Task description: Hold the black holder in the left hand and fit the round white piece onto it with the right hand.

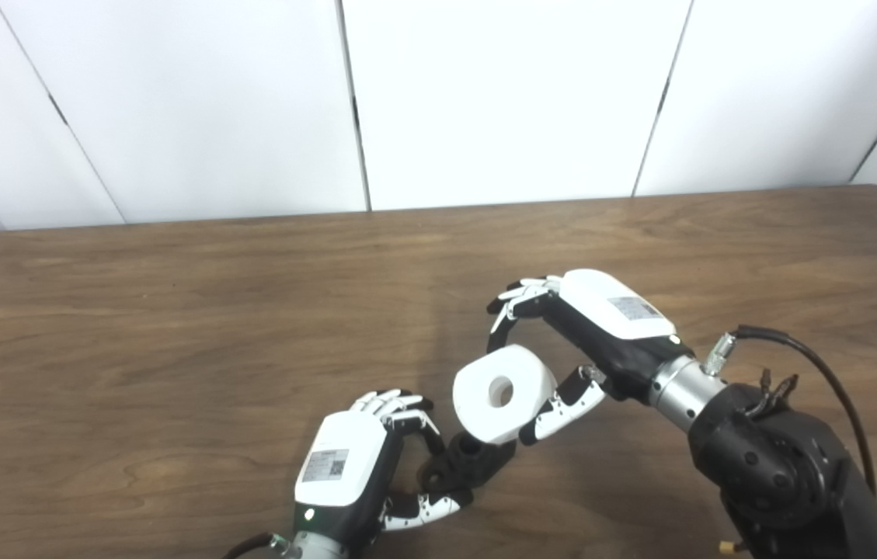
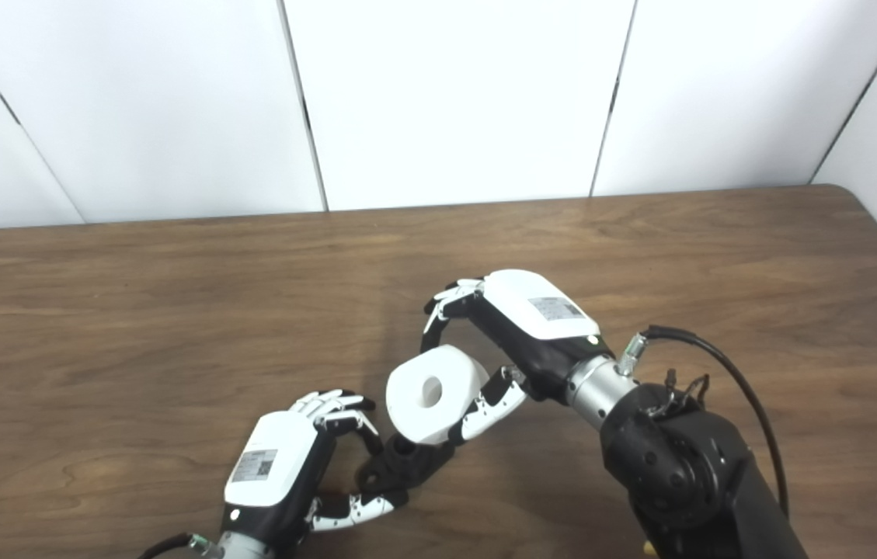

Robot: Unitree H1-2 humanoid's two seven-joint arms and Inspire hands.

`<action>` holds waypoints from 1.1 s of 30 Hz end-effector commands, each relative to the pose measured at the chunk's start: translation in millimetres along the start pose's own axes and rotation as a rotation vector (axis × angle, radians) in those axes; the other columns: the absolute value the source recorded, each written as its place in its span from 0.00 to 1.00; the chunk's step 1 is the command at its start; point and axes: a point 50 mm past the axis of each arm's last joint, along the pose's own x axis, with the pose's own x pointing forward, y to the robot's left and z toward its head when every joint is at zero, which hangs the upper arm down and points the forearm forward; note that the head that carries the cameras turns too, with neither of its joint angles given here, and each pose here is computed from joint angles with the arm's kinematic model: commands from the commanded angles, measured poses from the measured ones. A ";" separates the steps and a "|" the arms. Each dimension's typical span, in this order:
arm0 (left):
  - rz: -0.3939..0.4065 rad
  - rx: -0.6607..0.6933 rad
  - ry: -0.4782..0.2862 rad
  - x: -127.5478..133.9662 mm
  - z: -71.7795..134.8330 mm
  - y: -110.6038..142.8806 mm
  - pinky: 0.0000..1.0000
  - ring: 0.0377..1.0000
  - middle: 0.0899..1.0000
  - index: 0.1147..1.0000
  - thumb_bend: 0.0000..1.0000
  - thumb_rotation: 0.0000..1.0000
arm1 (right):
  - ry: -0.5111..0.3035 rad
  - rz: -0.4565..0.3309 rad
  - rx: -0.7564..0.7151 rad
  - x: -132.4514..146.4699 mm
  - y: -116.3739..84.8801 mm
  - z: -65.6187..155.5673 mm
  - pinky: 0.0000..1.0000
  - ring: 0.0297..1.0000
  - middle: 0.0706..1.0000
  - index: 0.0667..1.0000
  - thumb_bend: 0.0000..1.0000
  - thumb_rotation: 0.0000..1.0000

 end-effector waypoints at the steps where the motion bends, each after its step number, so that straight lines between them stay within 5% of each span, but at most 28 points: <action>1: -0.114 0.023 0.045 -4.2 -3.8 -20.7 0.86 0.85 0.76 0.42 0.52 0.05 | -0.056 -0.064 -0.021 0.4 -17.3 13.7 0.93 0.90 0.79 0.45 0.52 0.14; 16: -0.119 0.023 0.053 -1.9 -8.4 -22.2 0.86 0.85 0.77 0.42 0.52 0.05 | -0.084 -0.088 -0.042 4.8 -31.8 14.8 0.91 0.90 0.78 0.44 0.52 0.14; 25: -0.122 0.028 0.053 -2.7 -11.7 -21.1 0.86 0.84 0.76 0.42 0.52 0.05 | -0.035 -0.131 -0.056 5.0 -51.1 3.1 0.80 0.90 0.78 0.44 0.52 0.14; 33: -0.127 0.025 0.055 -2.7 -14.0 -20.2 0.85 0.84 0.76 0.42 0.52 0.05 | -0.020 -0.160 -0.054 -4.0 -67.2 -5.6 0.82 0.91 0.78 0.44 0.52 0.13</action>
